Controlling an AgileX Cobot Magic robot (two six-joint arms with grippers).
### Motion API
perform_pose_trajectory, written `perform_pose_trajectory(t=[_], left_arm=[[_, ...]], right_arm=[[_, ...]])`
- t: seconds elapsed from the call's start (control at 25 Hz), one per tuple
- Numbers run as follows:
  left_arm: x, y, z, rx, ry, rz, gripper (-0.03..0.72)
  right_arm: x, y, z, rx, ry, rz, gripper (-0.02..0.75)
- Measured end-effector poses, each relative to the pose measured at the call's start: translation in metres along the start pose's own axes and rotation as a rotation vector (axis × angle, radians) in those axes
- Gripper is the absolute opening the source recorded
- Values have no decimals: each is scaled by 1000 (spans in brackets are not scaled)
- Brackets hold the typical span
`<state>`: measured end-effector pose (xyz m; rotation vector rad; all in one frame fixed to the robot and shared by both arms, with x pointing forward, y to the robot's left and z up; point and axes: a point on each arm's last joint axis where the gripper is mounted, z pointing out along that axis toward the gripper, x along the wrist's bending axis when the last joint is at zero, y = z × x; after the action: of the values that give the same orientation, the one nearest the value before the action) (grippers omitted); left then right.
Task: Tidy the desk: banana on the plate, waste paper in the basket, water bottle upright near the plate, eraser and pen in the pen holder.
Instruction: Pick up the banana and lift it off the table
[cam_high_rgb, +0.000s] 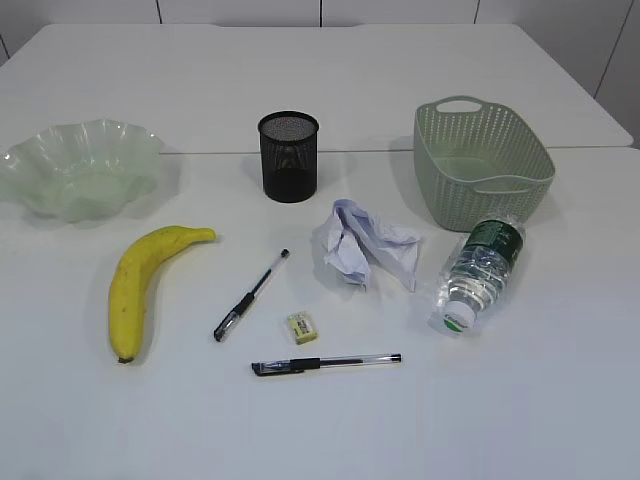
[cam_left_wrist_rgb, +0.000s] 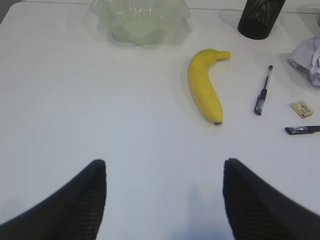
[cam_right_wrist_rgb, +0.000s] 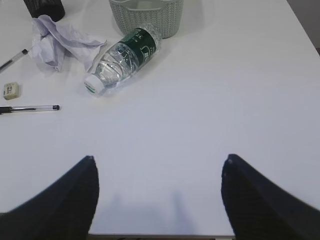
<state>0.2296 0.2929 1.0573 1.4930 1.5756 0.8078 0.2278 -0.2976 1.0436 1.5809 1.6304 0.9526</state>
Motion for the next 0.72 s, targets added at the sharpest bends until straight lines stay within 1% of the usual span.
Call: perform_pose_trajectory(t=[0.72], left_arm=[[0, 0, 0, 0, 0, 0, 517]], right_arm=[[0, 0, 0, 0, 1, 0, 568]])
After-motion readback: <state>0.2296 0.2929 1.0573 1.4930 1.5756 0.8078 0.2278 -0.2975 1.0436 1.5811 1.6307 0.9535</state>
